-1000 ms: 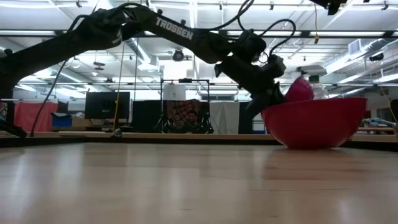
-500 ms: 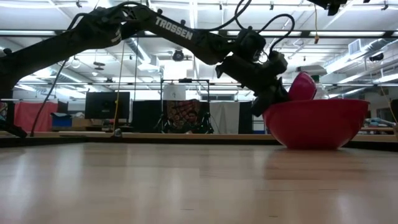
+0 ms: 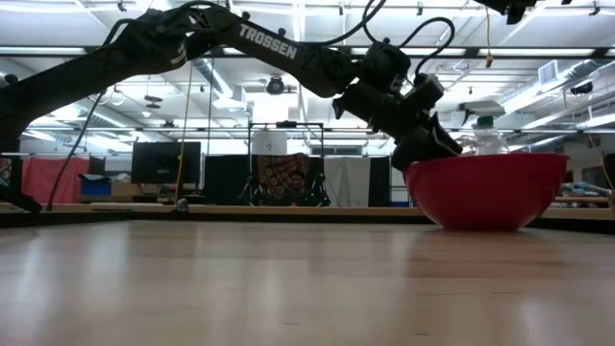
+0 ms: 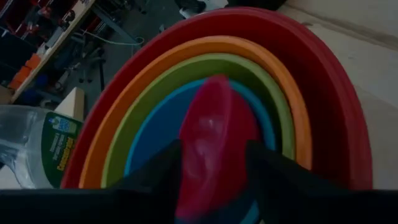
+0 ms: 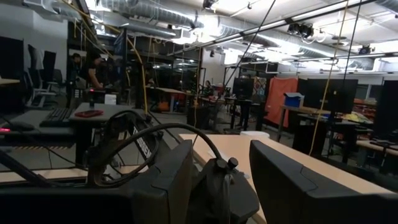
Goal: Nest bowls inside each other
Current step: Stack the pink bowl into the blue bowl, then return to Home Position
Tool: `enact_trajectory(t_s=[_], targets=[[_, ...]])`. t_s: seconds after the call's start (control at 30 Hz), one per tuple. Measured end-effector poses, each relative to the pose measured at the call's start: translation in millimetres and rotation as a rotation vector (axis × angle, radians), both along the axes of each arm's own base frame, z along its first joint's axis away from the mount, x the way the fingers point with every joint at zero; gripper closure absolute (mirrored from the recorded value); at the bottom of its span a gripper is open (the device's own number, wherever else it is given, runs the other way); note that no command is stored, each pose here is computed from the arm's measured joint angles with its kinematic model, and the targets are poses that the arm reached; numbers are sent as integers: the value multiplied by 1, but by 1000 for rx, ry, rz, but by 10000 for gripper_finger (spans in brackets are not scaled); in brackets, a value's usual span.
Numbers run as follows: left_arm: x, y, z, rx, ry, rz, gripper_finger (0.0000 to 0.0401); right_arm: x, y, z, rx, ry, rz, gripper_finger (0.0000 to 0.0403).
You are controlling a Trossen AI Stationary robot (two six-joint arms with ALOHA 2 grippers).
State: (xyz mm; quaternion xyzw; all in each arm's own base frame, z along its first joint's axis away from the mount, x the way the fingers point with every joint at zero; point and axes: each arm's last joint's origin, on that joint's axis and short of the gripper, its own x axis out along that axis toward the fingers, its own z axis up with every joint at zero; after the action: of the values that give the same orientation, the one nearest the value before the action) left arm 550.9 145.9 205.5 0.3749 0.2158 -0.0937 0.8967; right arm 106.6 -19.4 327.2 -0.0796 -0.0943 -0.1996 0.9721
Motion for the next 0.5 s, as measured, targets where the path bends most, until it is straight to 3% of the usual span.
enact_trajectory(t_s=[0.2,0.5], targets=[[0,0,0,-14,-1,17,169,0,0,0,1,3,0,238],[1,2,10,-83,-62,109,178,-1,0,-1,3,9,-8,238]])
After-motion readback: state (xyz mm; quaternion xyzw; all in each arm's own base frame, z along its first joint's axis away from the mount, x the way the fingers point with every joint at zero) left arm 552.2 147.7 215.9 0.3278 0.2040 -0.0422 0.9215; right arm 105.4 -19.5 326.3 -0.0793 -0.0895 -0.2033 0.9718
